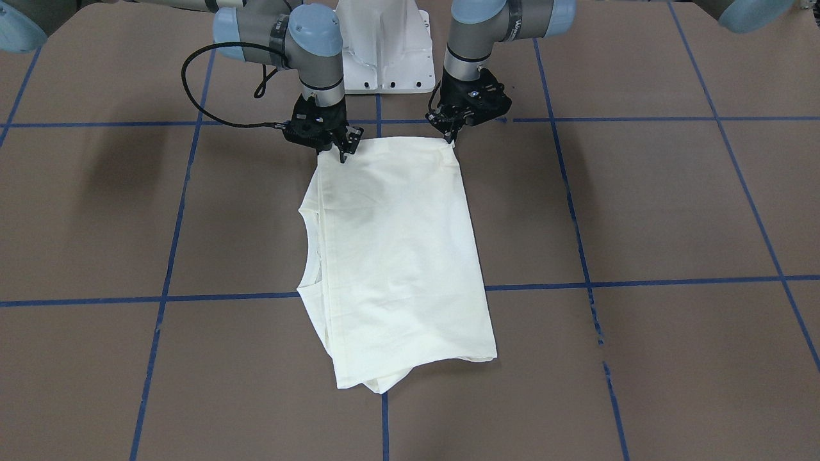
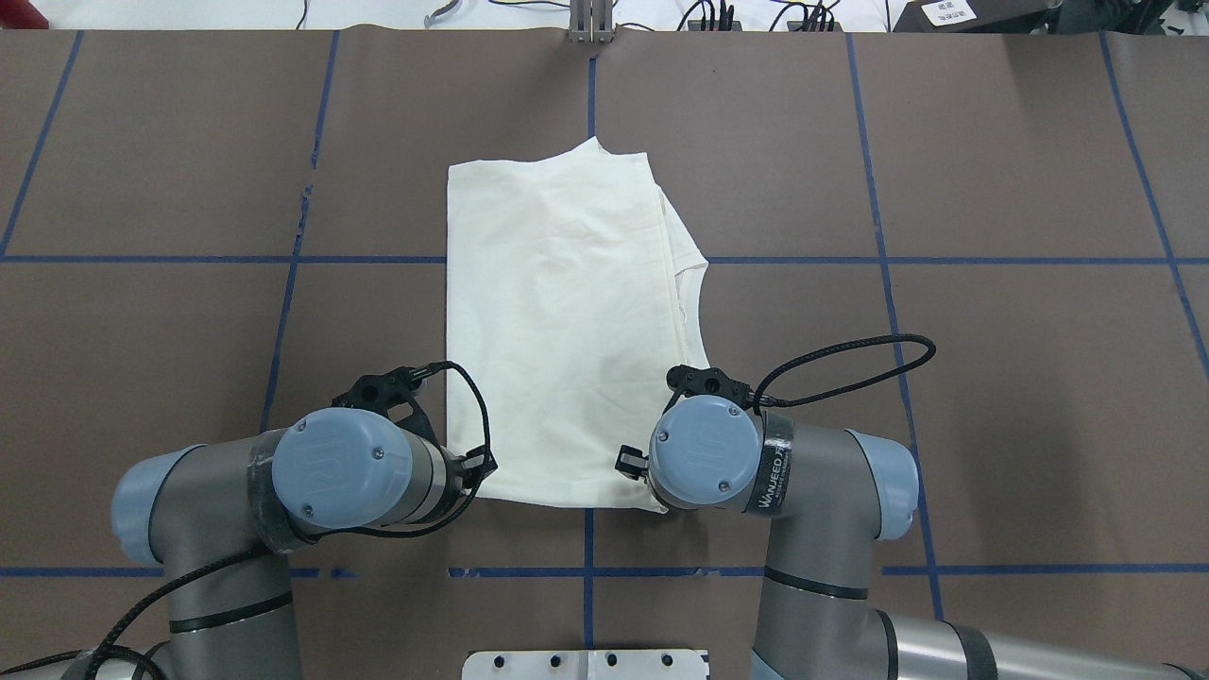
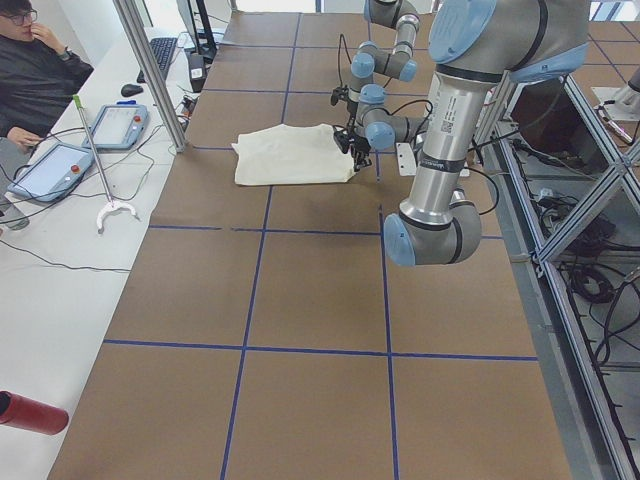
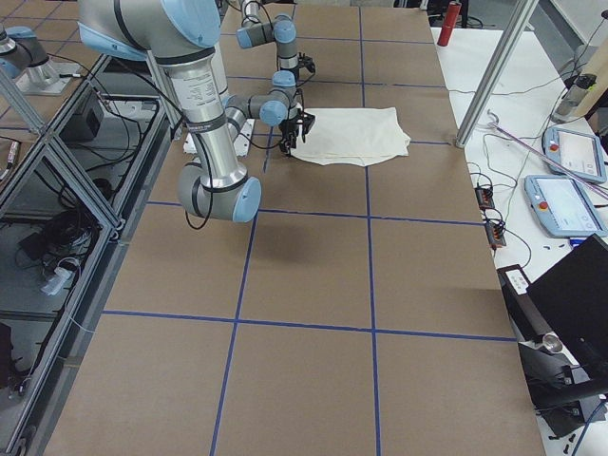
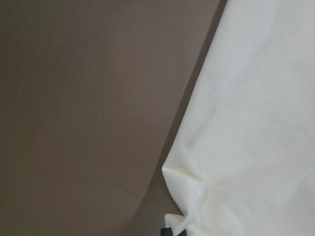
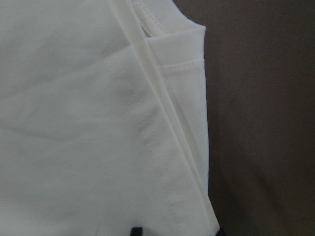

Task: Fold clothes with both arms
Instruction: 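Grasp the near corners of the folded shirt with both grippers, then lift the near edge with both grippers and fold it away from the robot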

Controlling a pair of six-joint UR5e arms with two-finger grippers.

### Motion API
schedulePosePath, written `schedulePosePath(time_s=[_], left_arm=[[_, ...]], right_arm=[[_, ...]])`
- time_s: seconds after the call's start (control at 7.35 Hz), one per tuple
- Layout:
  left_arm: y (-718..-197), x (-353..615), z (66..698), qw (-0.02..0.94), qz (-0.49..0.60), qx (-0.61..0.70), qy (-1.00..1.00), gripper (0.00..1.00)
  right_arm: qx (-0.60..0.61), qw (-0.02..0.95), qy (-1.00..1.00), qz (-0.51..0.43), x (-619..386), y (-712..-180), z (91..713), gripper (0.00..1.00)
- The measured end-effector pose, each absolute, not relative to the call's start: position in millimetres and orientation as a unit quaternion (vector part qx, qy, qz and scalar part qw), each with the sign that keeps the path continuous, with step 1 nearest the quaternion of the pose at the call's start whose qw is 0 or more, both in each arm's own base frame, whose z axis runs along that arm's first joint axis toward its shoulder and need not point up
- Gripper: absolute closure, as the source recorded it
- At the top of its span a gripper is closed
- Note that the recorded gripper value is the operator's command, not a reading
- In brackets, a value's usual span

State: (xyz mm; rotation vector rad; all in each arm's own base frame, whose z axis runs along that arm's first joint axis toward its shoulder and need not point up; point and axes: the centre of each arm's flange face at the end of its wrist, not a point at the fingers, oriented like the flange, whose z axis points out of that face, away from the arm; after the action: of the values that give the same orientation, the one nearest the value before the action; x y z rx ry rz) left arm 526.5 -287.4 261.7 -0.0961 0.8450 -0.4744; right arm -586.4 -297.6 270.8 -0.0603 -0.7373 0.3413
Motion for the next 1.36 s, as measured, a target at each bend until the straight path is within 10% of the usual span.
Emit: schedulePosePath(time_s=[1.36], left_arm=[[-228.4,518.0,233.6,0.88,-0.175,-0.058,0.438,1.0]], right_arm=[[-0.044,0.887,-0.439,0.134,-516.4,-267.8,224.8,1.0]])
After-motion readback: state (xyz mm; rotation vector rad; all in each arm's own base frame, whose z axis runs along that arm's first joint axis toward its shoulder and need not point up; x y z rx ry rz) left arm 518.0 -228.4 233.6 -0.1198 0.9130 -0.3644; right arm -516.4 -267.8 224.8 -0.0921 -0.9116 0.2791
